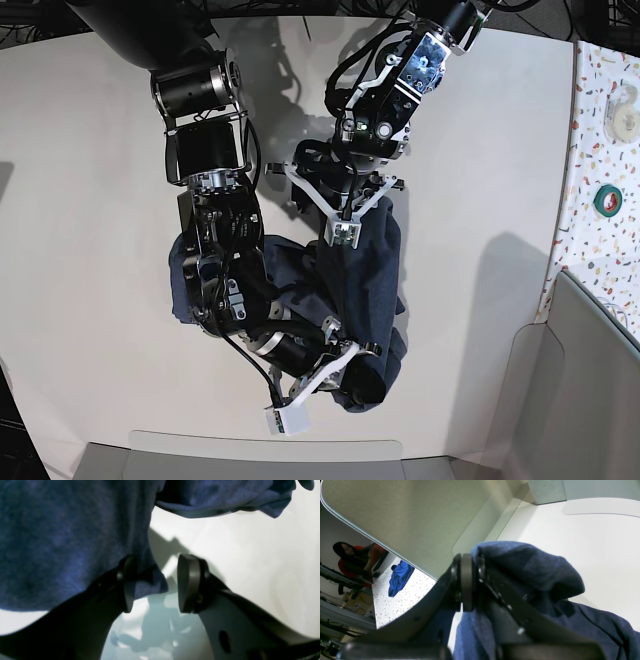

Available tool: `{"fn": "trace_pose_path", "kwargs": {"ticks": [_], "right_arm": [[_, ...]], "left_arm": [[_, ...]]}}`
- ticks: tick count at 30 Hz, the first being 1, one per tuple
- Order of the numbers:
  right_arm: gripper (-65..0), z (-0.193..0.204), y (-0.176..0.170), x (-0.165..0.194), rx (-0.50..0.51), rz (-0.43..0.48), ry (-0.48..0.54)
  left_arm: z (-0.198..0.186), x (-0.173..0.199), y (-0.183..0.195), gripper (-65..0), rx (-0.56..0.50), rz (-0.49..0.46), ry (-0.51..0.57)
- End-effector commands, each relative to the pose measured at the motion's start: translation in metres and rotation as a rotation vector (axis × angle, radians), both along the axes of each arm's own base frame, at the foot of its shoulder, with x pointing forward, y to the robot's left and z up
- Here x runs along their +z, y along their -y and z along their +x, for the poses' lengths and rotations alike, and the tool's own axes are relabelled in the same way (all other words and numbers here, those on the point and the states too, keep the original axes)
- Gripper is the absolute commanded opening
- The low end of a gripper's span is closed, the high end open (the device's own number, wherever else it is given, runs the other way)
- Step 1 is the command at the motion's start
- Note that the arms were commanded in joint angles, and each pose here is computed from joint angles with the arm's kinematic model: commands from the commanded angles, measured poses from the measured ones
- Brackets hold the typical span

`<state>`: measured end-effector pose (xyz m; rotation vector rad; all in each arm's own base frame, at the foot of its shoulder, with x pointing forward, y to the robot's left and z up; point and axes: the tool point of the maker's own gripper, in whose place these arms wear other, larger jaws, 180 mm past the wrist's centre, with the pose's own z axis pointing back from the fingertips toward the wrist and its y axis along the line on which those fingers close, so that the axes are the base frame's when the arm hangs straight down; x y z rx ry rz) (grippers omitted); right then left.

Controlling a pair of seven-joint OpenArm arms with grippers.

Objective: Layout the t-shirt on the table in an organized manner, then fold the t-shirt properly
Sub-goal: 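Lower the left gripper onto the shirt beside the right gripper and grasp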

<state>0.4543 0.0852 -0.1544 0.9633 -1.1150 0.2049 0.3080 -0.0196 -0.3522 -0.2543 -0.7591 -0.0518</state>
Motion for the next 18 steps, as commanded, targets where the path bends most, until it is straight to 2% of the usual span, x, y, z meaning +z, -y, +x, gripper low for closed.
{"fn": "trace_pose_path", "kwargs": {"ticks": [1,5,12,18], "right_arm": [[-65.0,0.003,-0.002,0.034,0.002,0.047,0.085],[-65.0,0.003,-0.003,0.032,0.004,0.043,0.079],[-65.0,0.003,-0.003,0.036,0.006,0.041,0.088],[-65.0,0.003,-0.003,0.036,0.006,0.041,0.089]], "left_arm": [[0.008,0.014,0.004,-38.5,0.001,-0.012,0.053],[0.005,0.013,0.018,-38.4,-0.054,0.005,0.059],[0.008,-0.018,0.014,-38.3,-0.036,0.253,0.085],[0.004,-0.027,0.016,-38.3,-0.032,0.352,0.118]]}}
